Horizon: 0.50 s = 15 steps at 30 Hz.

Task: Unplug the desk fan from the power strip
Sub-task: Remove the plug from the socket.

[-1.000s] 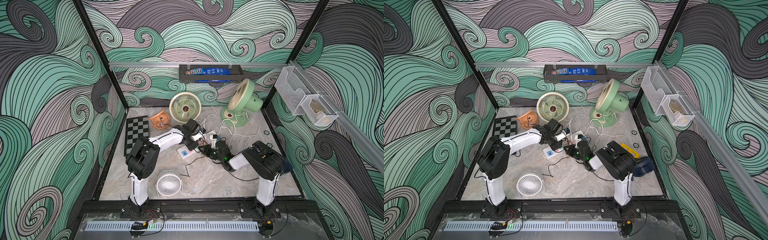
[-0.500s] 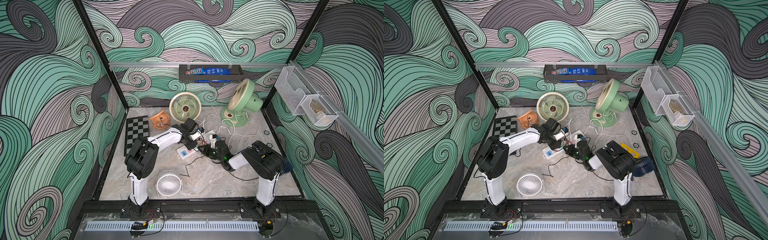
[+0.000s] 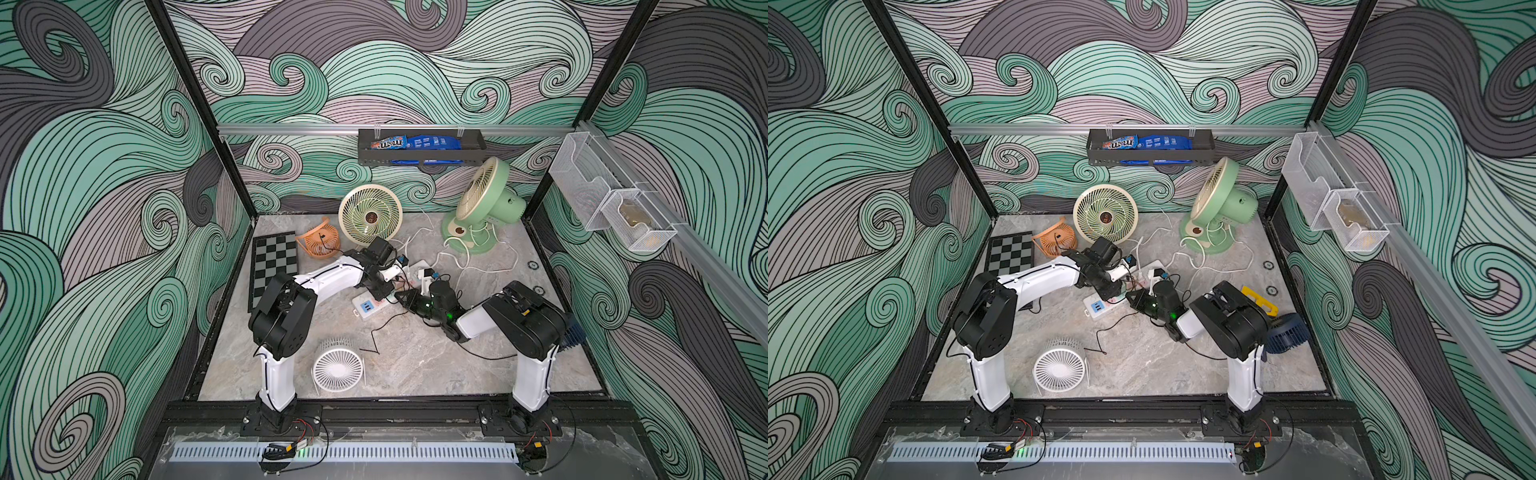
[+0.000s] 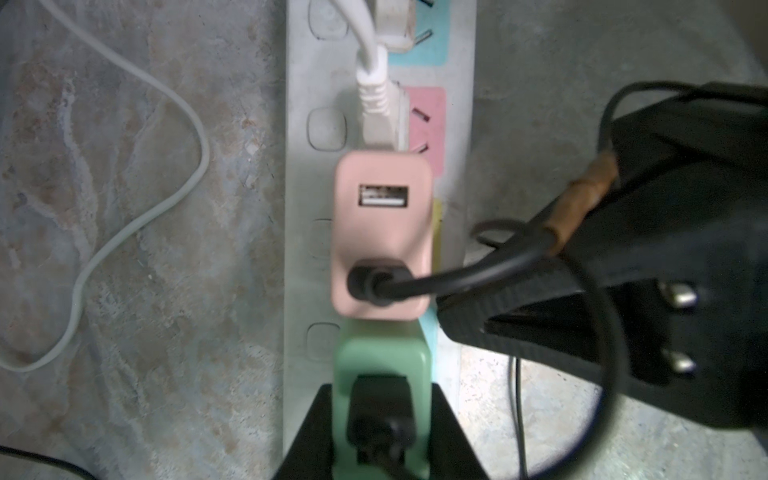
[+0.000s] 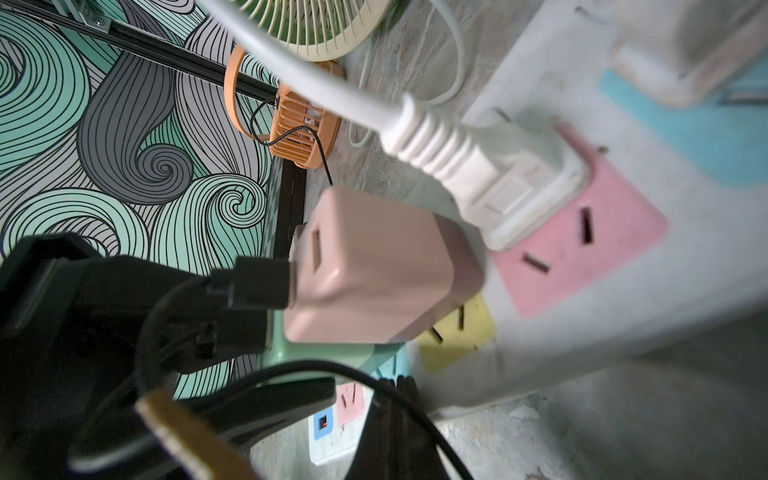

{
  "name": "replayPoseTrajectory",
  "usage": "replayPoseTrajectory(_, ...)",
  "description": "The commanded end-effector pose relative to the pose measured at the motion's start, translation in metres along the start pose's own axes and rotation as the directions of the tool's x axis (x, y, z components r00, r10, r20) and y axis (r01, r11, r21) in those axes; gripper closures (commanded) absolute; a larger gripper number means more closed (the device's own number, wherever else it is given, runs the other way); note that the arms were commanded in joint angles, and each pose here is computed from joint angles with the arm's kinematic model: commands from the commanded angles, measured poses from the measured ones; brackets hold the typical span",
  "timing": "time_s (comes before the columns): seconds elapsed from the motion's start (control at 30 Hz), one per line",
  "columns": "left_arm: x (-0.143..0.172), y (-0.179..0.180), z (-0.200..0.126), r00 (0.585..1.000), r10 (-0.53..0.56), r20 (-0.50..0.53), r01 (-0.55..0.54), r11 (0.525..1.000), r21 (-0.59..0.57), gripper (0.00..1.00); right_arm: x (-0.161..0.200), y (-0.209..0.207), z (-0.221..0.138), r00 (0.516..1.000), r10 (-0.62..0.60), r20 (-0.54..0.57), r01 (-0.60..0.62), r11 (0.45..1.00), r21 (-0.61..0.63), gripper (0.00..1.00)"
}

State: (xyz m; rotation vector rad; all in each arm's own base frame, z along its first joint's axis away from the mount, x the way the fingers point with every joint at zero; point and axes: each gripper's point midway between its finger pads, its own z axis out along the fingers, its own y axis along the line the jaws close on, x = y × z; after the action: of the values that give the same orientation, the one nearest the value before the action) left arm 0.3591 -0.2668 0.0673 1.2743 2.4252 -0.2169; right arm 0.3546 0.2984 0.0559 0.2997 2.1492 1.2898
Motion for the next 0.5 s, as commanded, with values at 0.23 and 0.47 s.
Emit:
replayPoseTrajectory(0.23,-0.015,0.009,-0.015,0.999,-0.008,0.054,0.01,0.999,-0.038,1.0,0.023,-0.044,0.0,0.997,0.031,-0.066,-0.02,0.988,0.156,1.0)
replayPoseTrajectory(0.47,-0.013,0.0,-0.011,0.999,0.016,0.048,-0.016,1.0,0.005,1.0,0.024,-0.044,-0.001,0.997,0.032,-0.064,-0.021,0.987,0.158,1.0)
